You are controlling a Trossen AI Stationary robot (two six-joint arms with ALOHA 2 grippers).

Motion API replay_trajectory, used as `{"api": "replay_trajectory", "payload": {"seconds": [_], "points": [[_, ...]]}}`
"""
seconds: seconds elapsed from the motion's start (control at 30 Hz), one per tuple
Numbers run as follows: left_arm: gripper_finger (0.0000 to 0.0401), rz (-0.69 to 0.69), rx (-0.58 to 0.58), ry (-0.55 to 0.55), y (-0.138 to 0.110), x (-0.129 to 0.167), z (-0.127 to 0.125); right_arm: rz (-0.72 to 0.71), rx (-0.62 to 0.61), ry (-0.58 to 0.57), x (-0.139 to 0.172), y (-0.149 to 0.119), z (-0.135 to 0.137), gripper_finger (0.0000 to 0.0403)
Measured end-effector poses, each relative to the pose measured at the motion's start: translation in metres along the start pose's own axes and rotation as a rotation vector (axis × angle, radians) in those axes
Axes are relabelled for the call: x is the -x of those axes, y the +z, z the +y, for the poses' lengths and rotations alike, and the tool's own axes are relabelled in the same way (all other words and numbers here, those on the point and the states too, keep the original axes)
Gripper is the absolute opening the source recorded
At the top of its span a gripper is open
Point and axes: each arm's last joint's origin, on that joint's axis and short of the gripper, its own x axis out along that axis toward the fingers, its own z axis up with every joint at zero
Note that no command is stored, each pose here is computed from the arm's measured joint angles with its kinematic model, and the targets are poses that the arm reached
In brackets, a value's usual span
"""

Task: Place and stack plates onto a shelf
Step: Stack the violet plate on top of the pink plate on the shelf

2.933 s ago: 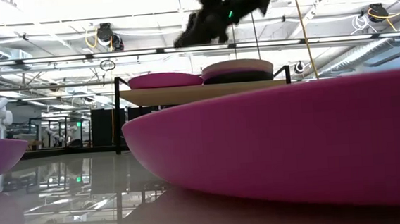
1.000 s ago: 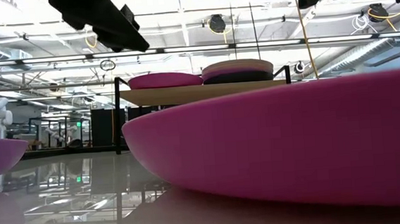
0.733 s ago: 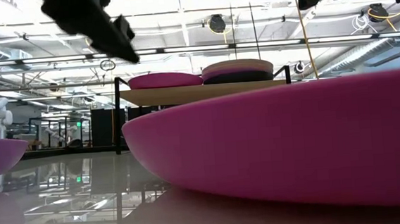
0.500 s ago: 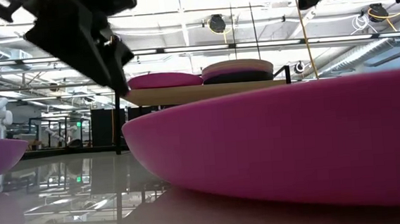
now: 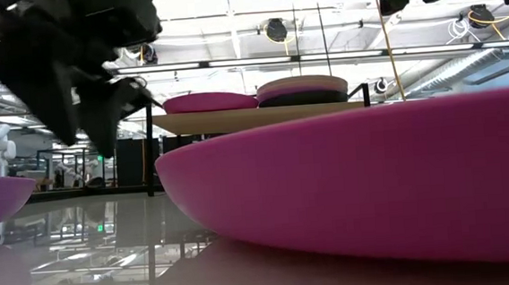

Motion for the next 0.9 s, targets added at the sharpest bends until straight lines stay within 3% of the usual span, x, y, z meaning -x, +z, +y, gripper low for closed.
{"api": "replay_trajectory", "payload": {"seconds": [0.43, 0.9], "points": [[0.0188, 0.157, 0.072, -0.024, -0.017, -0.001, -0.012, 0.006, -0.001, 0.001, 0.0, -0.001, 0.0, 0.0125], [0.0188, 0.321, 0.147, 0.039, -0.031, -0.014, -0.009, 0.012, -0.003, 0.001, 0.0, -0.001, 0.0, 0.0125]]}}
